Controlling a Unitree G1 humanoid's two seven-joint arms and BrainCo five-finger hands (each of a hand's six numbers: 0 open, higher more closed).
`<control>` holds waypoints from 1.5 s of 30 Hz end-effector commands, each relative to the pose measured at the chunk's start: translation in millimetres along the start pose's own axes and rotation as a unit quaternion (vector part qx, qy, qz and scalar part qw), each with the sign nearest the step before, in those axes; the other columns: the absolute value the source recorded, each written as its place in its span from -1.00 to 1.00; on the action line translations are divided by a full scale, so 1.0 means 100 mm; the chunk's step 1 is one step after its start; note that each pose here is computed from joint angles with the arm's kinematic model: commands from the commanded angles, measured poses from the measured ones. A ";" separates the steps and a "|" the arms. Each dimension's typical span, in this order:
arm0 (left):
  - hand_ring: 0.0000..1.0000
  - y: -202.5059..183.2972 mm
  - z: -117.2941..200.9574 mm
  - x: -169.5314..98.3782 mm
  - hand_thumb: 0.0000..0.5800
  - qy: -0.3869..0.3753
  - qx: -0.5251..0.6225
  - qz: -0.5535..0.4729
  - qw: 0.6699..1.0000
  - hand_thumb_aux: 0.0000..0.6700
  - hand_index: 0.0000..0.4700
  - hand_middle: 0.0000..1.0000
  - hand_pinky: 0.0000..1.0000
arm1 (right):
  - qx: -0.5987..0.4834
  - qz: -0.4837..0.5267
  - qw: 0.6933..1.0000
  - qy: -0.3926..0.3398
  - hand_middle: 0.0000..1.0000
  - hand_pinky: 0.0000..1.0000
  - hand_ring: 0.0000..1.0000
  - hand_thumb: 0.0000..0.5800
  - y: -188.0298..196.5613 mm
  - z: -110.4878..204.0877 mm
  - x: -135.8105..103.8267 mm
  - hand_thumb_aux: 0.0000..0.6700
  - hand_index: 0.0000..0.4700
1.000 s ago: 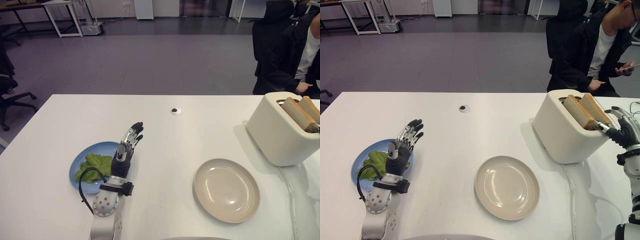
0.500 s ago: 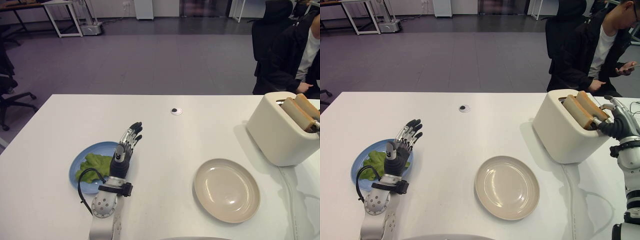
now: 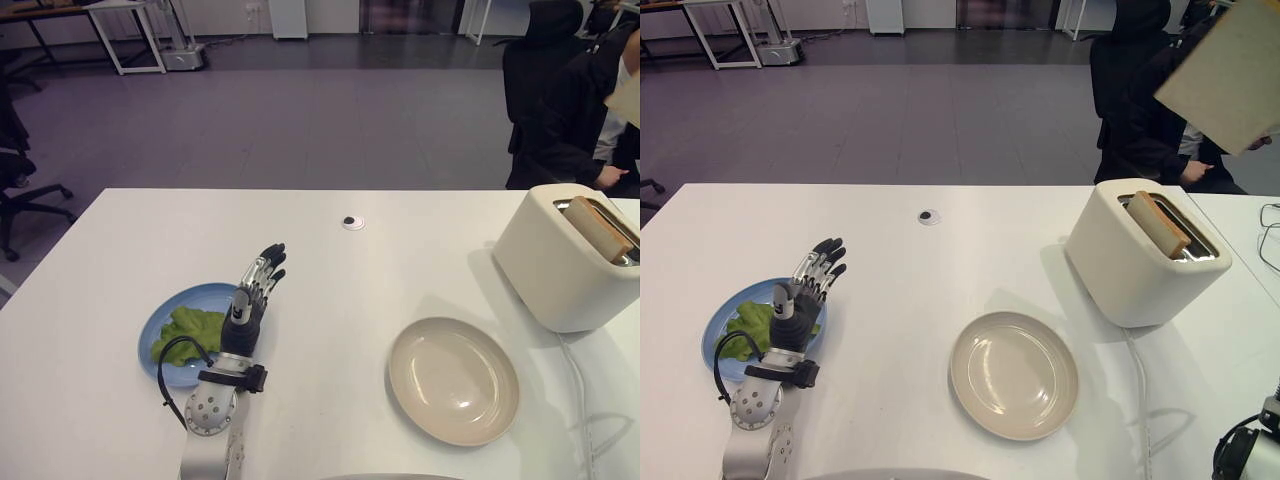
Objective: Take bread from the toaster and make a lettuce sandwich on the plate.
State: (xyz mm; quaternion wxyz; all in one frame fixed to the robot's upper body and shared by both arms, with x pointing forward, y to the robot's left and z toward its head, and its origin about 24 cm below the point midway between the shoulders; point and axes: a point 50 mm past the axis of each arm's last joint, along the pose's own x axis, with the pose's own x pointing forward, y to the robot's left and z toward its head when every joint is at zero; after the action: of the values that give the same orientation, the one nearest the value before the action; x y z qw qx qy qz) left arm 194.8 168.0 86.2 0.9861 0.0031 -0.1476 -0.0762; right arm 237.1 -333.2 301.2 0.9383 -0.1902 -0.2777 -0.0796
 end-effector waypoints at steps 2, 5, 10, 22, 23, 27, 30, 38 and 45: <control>-1.00 -0.04 0.00 0.00 -1.00 0.004 0.003 -0.004 1.000 -1.00 -1.00 -1.00 -1.00 | 0.120 0.271 0.951 0.091 -1.00 -1.00 -1.00 1.00 0.80 -0.02 -0.41 1.00 1.00; -1.00 -0.05 0.00 -0.01 -1.00 0.004 0.002 -0.003 1.000 -1.00 -1.00 -1.00 -1.00 | 0.139 0.395 0.895 0.154 -1.00 -1.00 -1.00 1.00 1.17 -0.17 -0.80 1.00 1.00; -1.00 -0.04 0.00 -0.01 -1.00 0.004 0.002 -0.003 1.000 -1.00 -1.00 -1.00 -1.00 | 0.118 0.441 0.861 0.223 -1.00 -1.00 -1.00 1.00 1.31 -0.50 -1.10 1.00 1.00; -1.00 -0.02 0.01 -0.02 -1.00 0.006 0.005 -0.004 1.000 -1.00 -1.00 -1.00 -1.00 | 0.041 0.514 0.808 0.285 -1.00 -1.00 -1.00 1.00 1.29 -0.90 -1.54 1.00 1.00; -1.00 -0.02 0.02 -0.02 -1.00 0.006 0.005 -0.004 1.000 -1.00 -1.00 -1.00 -1.00 | 0.036 0.515 0.807 0.286 -1.00 -1.00 -1.00 1.00 1.28 -0.91 -1.55 1.00 1.00; -1.00 -0.01 0.02 -0.03 -1.00 0.007 0.006 -0.004 1.000 -1.00 -1.00 -1.00 -1.00 | 0.020 0.510 0.810 0.288 -1.00 -1.00 -1.00 1.00 1.23 -0.95 -1.54 1.00 1.00; -1.00 0.00 0.02 -0.03 -1.00 0.007 0.006 -0.005 1.000 -1.00 -1.00 -1.00 -1.00 | 0.005 0.523 0.799 0.297 -1.00 -1.00 -1.00 1.00 1.25 -1.00 -1.60 1.00 1.00; -1.00 0.01 0.03 -0.03 -1.00 0.008 0.008 -0.004 1.000 -1.00 -1.00 -1.00 -1.00 | -0.030 0.474 0.835 0.278 -1.00 -1.00 -1.00 -1.00 1.26 -1.04 -1.46 -1.00 -1.00; -1.00 0.06 0.03 -0.03 -1.00 0.009 0.019 -0.005 1.000 -1.00 -1.00 -1.00 -1.00 | -0.039 0.440 0.875 0.198 -1.00 -1.00 -1.00 -1.00 1.26 -0.71 -1.21 -1.00 -1.00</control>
State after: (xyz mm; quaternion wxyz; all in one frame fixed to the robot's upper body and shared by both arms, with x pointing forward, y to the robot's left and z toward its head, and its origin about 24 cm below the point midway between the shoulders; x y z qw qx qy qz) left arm 191.0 169.9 88.4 0.9862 0.0087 -0.1458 -0.0774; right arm 200.8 -245.2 125.8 0.8976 -0.3128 0.0631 0.3042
